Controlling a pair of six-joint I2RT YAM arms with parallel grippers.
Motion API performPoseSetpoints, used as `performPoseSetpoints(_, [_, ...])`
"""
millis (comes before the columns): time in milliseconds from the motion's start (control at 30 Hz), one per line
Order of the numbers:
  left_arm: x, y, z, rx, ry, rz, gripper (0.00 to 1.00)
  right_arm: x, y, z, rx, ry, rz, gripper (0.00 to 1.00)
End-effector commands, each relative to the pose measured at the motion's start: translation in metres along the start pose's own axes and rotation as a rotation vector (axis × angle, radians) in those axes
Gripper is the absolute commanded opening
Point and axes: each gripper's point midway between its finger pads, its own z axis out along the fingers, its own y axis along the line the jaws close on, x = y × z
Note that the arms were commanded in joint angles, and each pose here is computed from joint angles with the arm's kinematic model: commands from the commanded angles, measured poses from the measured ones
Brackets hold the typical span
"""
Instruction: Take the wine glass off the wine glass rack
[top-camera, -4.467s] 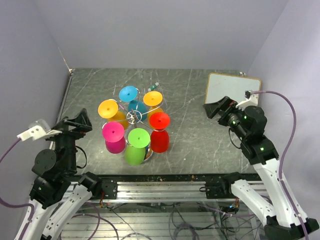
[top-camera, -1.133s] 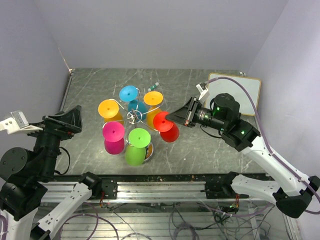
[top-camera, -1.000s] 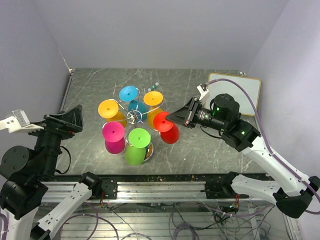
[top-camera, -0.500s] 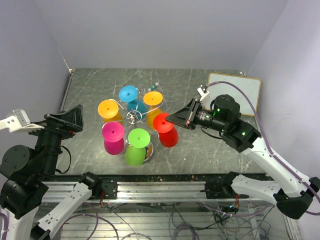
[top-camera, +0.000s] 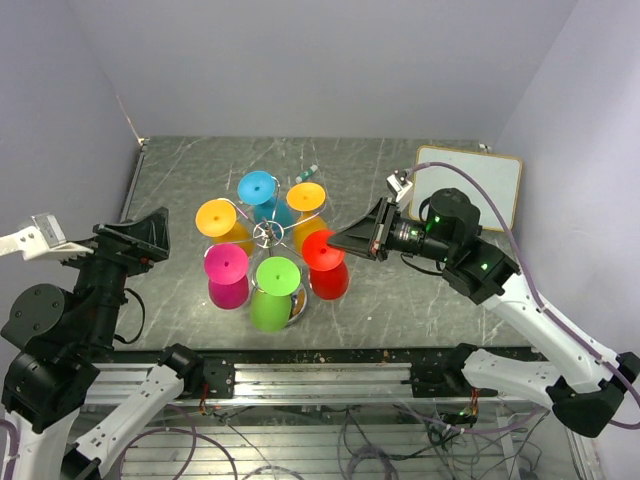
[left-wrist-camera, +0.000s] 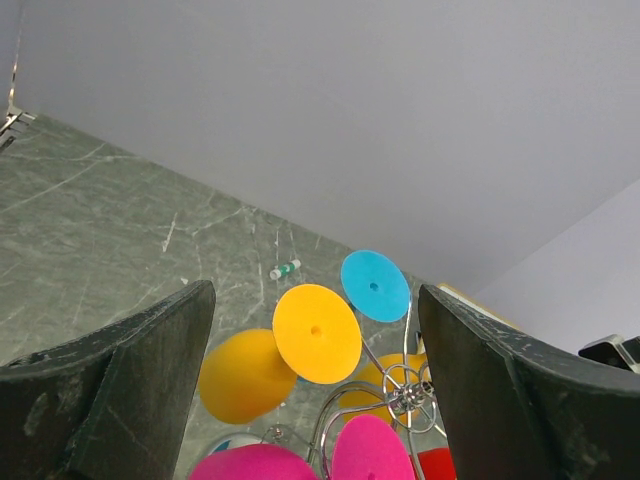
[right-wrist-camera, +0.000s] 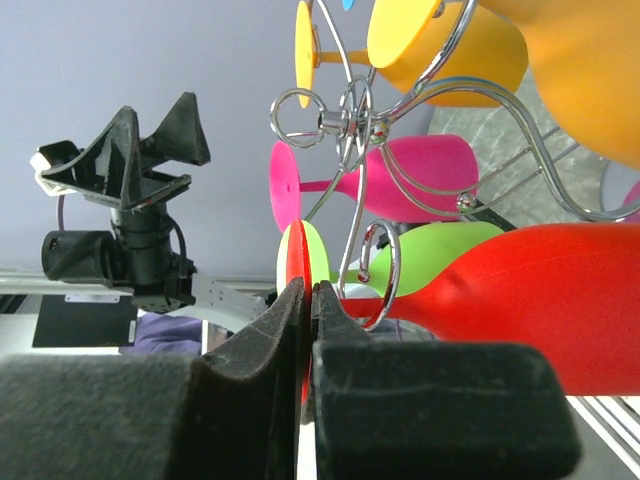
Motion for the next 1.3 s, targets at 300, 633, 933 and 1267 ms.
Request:
performPoseSetpoints(300, [0.000,-0.005,0.006,0.010,0.002,0.004,0.93,-0.003,0.013,0.013,-0.070,0.017,0.034,0.00])
performPoseSetpoints(633, [-0.003,-0.003,0.003,-0.002,-0.006,0.000,0.92,-0.014,0.013,0.026,-0.063,-0.014,0.087,0.00])
performPoseSetpoints(933, [-0.003,-0.001,0.002,-0.009,-0.005,-0.001,0.92,-0.033,0.013,0.027,-0.033,-0.117,0.162,0.00])
performPoseSetpoints(1267, [-0.002,0.000,0.002,-0.014,-0.005,-0.004,0.92,-0.048,0.005,0.027,0.026,-0.204,0.247,0.00])
